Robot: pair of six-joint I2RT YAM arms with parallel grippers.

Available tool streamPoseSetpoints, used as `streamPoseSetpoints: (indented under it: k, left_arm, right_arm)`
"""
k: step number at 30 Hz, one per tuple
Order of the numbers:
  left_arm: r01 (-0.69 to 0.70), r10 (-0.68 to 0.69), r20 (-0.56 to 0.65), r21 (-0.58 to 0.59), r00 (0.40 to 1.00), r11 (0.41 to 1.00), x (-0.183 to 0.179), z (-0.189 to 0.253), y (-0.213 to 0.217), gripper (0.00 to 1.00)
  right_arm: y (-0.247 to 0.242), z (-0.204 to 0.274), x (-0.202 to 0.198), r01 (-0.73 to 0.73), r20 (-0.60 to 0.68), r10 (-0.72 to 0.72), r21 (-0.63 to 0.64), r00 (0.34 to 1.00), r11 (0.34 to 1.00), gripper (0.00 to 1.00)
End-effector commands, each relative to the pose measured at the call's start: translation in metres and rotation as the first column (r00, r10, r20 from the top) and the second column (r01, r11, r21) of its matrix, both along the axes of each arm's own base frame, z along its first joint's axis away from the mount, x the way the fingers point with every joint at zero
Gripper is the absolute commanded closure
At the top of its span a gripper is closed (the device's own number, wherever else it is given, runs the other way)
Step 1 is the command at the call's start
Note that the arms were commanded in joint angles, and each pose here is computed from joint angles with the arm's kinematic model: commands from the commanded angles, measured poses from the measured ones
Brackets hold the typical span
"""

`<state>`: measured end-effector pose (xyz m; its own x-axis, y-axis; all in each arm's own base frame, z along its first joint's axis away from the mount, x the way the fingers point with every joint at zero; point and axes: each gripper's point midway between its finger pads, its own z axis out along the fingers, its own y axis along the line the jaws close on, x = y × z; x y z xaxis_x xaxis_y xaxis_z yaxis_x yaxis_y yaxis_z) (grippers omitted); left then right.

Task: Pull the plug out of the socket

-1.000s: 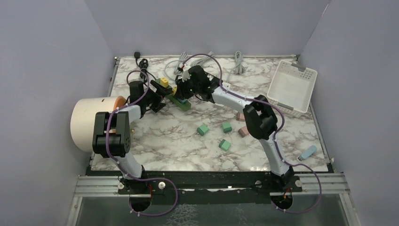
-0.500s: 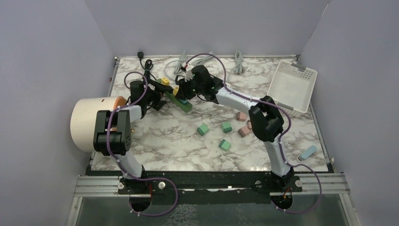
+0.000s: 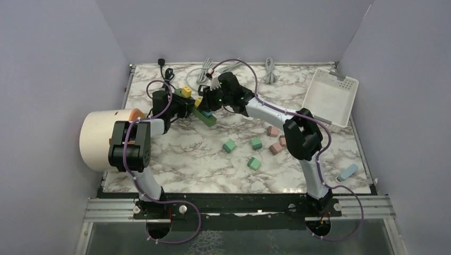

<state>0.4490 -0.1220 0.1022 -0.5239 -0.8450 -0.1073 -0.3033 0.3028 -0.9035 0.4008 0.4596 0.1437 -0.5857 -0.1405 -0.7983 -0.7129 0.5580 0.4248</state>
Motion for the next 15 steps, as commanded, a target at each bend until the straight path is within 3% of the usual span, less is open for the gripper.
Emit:
streamPoseSetpoints:
  k: [1, 7, 11, 15]
  left_arm:
    - [-0.048, 0.048, 0.001, 0.012, 0.999, 0.999, 0.009, -0.006, 0.005, 1.0]
    - [-0.073, 0.075, -0.022, 0.047, 0.997, 0.996, 0.007, -0.018, 0.011, 1.0]
    - [-0.079, 0.082, -0.038, 0.069, 0.996, 0.995, 0.005, -0.026, 0.014, 1.0]
    - [-0.079, 0.083, -0.042, 0.09, 0.996, 0.993, 0.004, -0.029, 0.016, 1.0]
  right_arm:
    - [0.013, 0.114, -0.021, -0.121, 0.194, 0.083, 0.191, 0.977, 0.974, 0.99]
    - [-0.015, 0.142, -0.016, -0.054, 0.193, 0.005, 0.247, 0.981, 0.968, 0.99]
    - [-0.037, 0.165, -0.005, 0.047, 0.286, -0.111, 0.221, 0.952, 0.974, 0.99]
    - [-0.048, 0.183, -0.007, 0.055, 0.355, -0.13, 0.214, 0.926, 0.975, 0.99]
